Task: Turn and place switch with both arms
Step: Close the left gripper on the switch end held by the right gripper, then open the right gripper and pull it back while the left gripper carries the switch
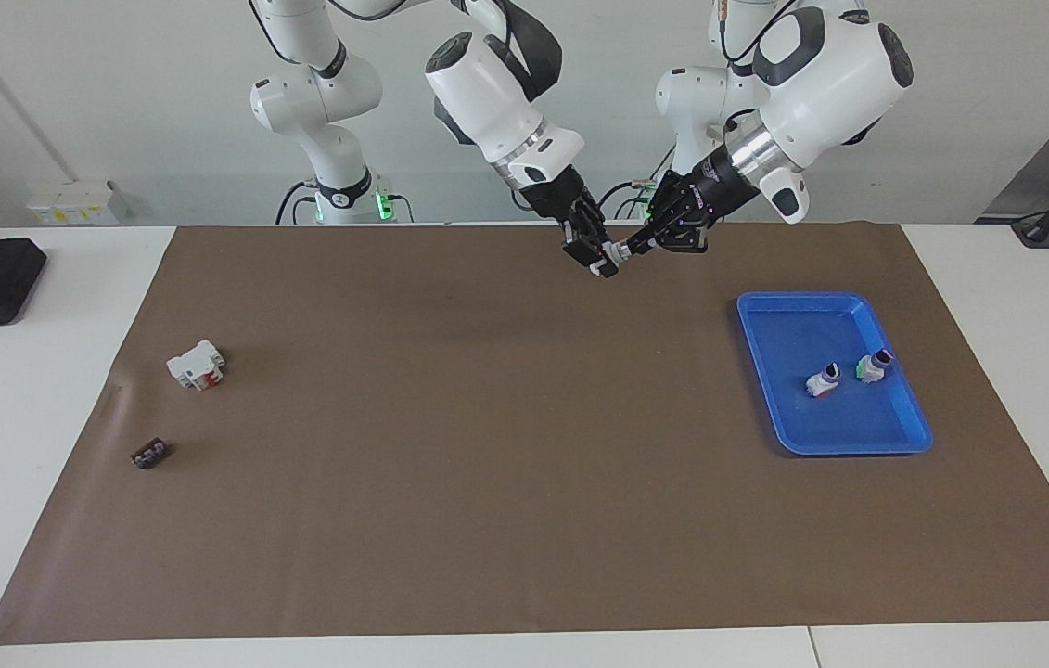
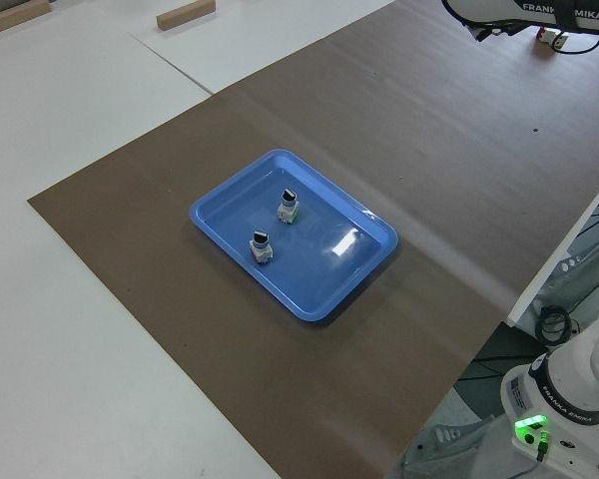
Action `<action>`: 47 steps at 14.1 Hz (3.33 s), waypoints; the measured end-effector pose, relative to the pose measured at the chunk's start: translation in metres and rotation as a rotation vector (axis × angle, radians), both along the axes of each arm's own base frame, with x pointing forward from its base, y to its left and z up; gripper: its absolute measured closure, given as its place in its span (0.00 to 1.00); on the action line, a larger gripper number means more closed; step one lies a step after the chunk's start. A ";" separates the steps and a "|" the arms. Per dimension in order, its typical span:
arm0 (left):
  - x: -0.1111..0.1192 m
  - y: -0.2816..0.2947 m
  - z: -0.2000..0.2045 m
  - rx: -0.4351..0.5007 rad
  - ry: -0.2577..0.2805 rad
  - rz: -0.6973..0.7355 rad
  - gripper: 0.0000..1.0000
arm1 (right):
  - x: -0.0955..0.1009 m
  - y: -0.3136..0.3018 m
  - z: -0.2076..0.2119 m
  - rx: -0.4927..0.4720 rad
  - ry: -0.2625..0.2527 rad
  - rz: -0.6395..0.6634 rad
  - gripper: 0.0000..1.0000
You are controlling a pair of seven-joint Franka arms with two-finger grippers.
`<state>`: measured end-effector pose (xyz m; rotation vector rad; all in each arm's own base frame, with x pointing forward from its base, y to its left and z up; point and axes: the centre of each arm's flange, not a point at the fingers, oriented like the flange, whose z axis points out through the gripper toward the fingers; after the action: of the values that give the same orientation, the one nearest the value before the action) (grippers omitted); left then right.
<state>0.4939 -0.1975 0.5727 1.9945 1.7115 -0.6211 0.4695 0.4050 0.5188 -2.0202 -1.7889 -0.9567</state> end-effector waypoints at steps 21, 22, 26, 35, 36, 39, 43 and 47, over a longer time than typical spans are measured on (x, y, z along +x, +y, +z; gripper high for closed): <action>0.001 -0.002 -0.005 -0.061 -0.761 -0.999 0.90 | 0.000 0.003 -0.008 0.000 0.023 -0.009 0.57; 0.000 -0.001 -0.006 -0.063 -0.780 -1.029 0.90 | -0.001 0.004 -0.010 -0.001 0.026 -0.007 0.57; -0.003 0.000 -0.009 -0.067 -0.850 -1.137 0.90 | -0.004 0.007 -0.013 -0.005 0.030 0.000 0.57; -0.008 0.002 -0.011 -0.059 -0.911 -1.293 0.90 | -0.008 0.012 -0.016 -0.009 0.036 0.010 0.58; -0.008 0.002 -0.010 -0.058 -0.911 -1.296 0.90 | -0.009 0.012 -0.016 -0.009 0.036 0.011 0.58; -0.008 0.002 -0.010 -0.058 -0.912 -1.299 0.90 | -0.009 0.012 -0.016 -0.009 0.036 0.011 0.58; -0.007 0.006 -0.011 -0.045 -0.904 -1.305 0.90 | -0.009 0.015 -0.017 -0.002 0.044 0.003 0.58; 0.001 0.044 -0.028 0.045 -0.840 -1.327 0.90 | 0.003 -0.002 -0.005 0.019 0.046 -0.060 0.21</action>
<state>0.4952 -0.1537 0.5450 2.6504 -0.1957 -0.0118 0.4727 0.4034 0.5141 -2.0777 -1.6983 -0.9327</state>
